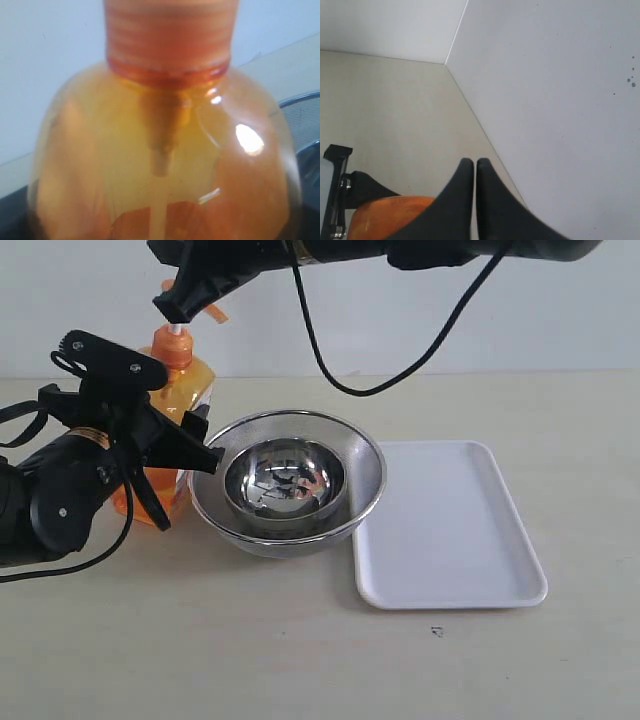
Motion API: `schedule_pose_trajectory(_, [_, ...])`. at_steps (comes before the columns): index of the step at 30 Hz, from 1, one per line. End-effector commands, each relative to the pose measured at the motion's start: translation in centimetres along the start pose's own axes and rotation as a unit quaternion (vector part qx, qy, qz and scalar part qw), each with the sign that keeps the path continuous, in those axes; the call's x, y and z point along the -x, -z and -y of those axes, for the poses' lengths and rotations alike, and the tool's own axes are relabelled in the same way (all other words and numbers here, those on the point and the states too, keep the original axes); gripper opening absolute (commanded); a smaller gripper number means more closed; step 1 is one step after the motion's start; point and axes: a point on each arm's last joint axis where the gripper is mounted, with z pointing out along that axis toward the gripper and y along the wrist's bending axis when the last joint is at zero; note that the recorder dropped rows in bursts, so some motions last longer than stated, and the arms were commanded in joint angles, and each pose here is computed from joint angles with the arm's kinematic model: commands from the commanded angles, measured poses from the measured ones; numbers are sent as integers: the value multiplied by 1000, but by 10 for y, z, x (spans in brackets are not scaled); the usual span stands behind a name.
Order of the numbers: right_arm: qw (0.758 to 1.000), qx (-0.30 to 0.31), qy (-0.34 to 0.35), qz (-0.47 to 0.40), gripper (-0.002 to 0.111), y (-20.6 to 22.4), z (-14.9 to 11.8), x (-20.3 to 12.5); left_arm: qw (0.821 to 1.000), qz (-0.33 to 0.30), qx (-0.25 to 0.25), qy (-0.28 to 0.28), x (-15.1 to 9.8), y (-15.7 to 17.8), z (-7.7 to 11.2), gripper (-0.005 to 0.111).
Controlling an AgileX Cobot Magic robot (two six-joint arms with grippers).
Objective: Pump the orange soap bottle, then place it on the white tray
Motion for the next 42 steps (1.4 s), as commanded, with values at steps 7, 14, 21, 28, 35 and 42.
schedule_pose_trajectory(7, [1000,-6,-12,-4,0,6,-2,1,1000,23,-1,-5,7,-1,2,5])
schedule_pose_trajectory(14, [1000,-10,-11,-10,0,11,-3,0,1000,23,-1,-5,7,-1,2,5])
schedule_pose_trajectory(21, [999,3,-26,-27,0,7,-9,-15,1000,23,-1,-5,7,-1,2,5])
schedule_pose_trajectory(28, [998,12,-38,-44,0,6,-15,-27,1000,23,-1,-4,7,-1,2,5])
schedule_pose_trajectory(35, [996,25,-50,-67,0,6,-24,-44,1000,23,-1,-3,7,-1,2,5])
schedule_pose_trajectory(42, [995,35,-54,-72,0,5,-28,-49,1000,23,-1,-2,7,-1,2,5])
